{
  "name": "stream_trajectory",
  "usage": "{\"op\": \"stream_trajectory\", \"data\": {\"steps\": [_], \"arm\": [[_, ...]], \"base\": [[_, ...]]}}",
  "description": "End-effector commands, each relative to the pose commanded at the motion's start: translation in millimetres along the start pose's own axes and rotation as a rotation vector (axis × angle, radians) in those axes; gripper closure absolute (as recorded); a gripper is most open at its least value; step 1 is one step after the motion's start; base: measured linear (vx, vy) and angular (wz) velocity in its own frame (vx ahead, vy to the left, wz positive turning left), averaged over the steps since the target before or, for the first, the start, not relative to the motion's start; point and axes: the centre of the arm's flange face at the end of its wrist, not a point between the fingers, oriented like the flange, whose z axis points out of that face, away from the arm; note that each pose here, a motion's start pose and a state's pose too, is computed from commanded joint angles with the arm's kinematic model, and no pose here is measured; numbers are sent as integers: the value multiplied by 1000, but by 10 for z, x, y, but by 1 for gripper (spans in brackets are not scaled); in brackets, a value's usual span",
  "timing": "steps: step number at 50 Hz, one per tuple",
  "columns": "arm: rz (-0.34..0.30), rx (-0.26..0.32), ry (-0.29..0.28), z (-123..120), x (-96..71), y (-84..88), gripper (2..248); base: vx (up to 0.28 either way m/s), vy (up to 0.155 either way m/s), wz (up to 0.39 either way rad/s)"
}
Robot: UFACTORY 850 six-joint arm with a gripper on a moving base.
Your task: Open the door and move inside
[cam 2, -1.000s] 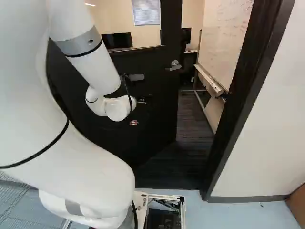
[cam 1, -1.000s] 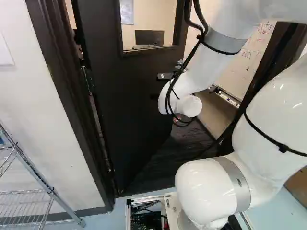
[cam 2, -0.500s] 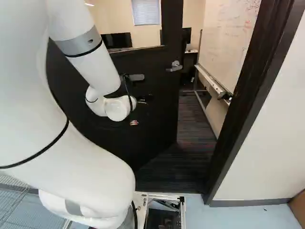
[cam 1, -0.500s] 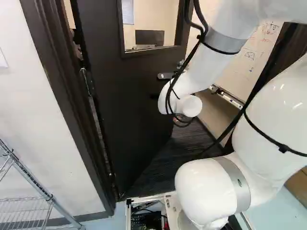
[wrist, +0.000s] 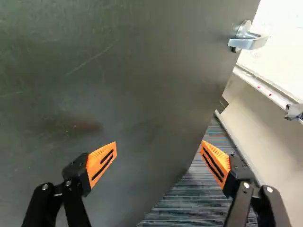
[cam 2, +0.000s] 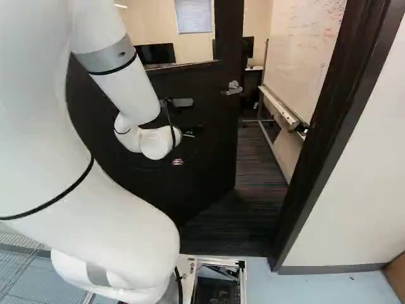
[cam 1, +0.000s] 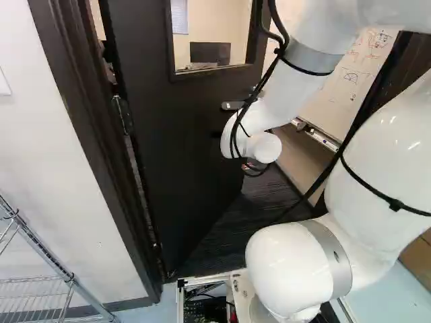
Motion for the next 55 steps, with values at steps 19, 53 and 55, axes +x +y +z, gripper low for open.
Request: {"op": "stream_trajectory", "data": {"steps": [19,53,55], "arm": [[46,-33,-1,158,59,-45,3],[123,-79,-2,523,181,-206,3],[127,-81,-2,545,188,-218,3]], "base": [[0,0,0],[0,0,0],[0,0,0]]}}
